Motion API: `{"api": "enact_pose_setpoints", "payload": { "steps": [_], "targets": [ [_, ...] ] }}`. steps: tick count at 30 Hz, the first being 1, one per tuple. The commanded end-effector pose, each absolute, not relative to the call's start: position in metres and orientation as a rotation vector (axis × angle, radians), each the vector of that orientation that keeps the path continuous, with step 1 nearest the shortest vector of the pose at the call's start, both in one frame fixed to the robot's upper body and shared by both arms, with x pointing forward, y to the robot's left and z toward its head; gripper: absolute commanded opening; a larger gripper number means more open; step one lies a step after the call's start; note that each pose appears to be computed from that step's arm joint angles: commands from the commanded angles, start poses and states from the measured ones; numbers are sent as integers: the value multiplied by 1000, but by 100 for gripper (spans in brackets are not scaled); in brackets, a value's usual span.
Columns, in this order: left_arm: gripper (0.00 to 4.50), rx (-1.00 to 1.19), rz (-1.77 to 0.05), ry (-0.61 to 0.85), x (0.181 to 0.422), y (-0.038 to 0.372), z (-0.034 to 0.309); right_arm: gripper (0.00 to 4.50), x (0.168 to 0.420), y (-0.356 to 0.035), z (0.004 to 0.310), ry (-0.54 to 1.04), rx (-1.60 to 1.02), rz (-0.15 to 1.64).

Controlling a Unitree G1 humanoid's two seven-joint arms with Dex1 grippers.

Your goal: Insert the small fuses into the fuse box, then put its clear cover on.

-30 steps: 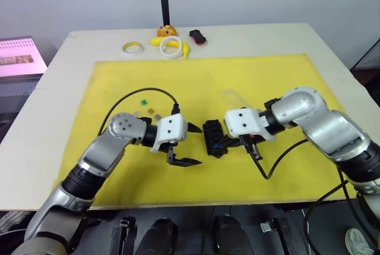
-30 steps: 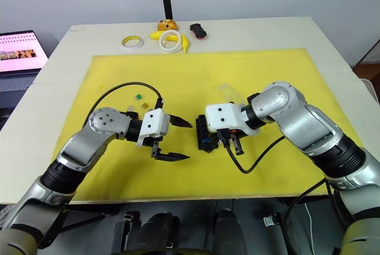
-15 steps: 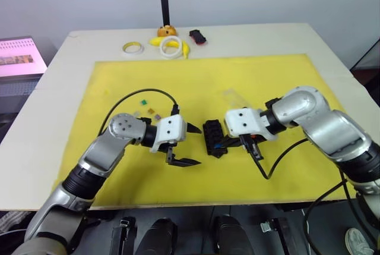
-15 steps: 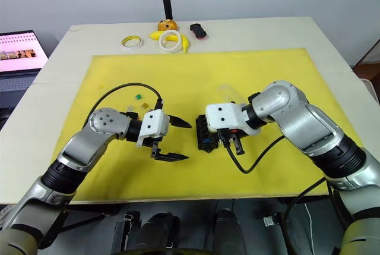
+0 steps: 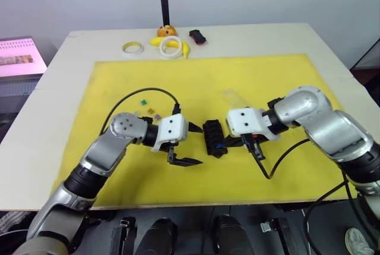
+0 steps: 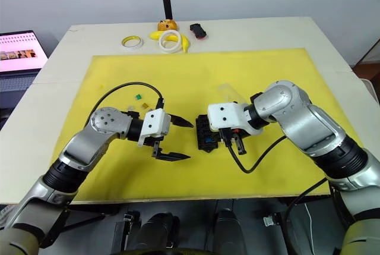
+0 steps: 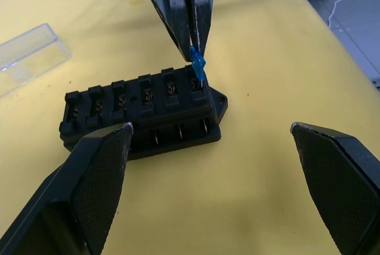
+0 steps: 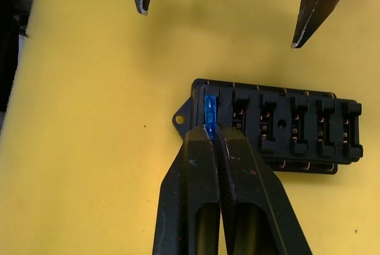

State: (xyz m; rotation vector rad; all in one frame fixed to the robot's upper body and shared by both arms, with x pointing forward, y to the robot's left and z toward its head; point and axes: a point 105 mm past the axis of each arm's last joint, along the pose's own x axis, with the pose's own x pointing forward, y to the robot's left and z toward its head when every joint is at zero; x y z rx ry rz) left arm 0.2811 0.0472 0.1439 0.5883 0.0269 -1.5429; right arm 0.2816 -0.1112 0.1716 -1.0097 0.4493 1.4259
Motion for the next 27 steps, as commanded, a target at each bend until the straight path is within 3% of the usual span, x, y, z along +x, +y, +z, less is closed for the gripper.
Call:
{"api": "enact_pose_setpoints", "payload": {
  "steps": [1,27],
  "targets": [
    [449,615,-1562,-24,277,43,154,0,282,-112,179,415,-1033,1405],
    [449,624,-1558,-35,278,41,154,0,290,-110,175,430,-985,1374]
  ]
}}
